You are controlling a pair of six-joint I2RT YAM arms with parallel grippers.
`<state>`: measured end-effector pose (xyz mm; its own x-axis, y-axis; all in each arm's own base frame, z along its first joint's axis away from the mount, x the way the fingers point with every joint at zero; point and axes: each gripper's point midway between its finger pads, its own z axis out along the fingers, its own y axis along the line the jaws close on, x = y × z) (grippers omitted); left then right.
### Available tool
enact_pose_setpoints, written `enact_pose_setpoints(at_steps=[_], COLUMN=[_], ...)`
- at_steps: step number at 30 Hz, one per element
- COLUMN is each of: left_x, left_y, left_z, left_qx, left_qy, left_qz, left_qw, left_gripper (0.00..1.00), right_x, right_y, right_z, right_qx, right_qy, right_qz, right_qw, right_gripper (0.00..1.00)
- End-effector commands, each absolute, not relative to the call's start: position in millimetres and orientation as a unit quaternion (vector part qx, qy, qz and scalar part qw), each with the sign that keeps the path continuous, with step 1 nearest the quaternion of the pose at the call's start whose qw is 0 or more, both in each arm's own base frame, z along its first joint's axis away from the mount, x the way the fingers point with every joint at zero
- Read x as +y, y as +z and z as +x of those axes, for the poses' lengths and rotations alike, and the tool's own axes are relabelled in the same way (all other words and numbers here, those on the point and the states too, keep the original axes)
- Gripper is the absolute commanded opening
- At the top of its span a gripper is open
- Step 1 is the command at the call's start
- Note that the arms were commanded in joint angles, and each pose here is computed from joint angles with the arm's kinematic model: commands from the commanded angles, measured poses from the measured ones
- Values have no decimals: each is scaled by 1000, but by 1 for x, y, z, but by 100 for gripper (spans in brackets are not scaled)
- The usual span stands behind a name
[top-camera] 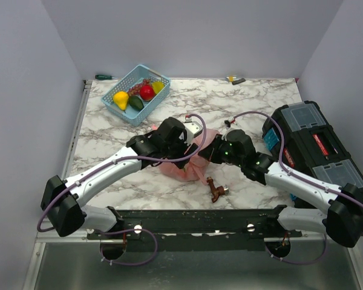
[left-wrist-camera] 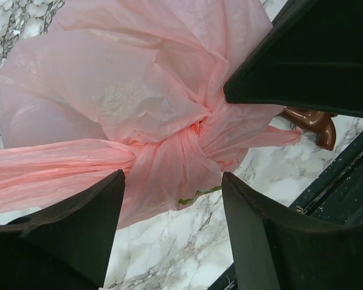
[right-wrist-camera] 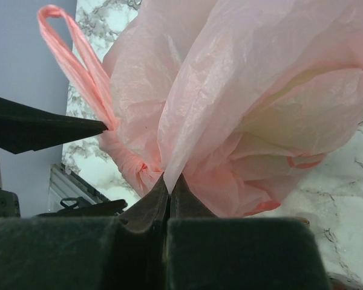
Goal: Take the fake fruits out of the plastic bag
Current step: Untie the plastic bag at the center of the board.
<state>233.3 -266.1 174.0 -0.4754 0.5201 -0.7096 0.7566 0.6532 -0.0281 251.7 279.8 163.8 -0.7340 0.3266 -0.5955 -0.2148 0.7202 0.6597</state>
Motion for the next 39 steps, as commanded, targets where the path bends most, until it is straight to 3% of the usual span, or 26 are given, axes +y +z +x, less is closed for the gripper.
enact_pose_setpoints(at_steps=[1, 13, 21, 25, 33, 39], left_x=[-261, -253, -243, -237, -230, -210], left_y=[176, 159, 174, 181, 188, 199], left_z=[239, 249, 257, 257, 261, 272], left_qx=[849, 863, 859, 852, 847, 848], left_qy=[-142, -90, -67, -62, -46, 2], left_qz=[376, 370, 356, 357, 352, 316], left_qw=[342, 332, 361, 378, 396, 426], left_gripper=[65, 64, 38, 17, 0, 0], right_x=[291, 303, 290, 275, 240, 233], right_y=[188, 191, 187, 177, 176, 177], right_z=[252, 235, 242, 242, 251, 251], right_qx=[832, 821, 832, 844, 852, 857], right_qy=[407, 454, 414, 382, 306, 292], right_qz=[12, -3, -3, 11, 22, 36], right_qw=[376, 346, 369, 375, 425, 424], right_gripper=[1, 1, 1, 1, 1, 1])
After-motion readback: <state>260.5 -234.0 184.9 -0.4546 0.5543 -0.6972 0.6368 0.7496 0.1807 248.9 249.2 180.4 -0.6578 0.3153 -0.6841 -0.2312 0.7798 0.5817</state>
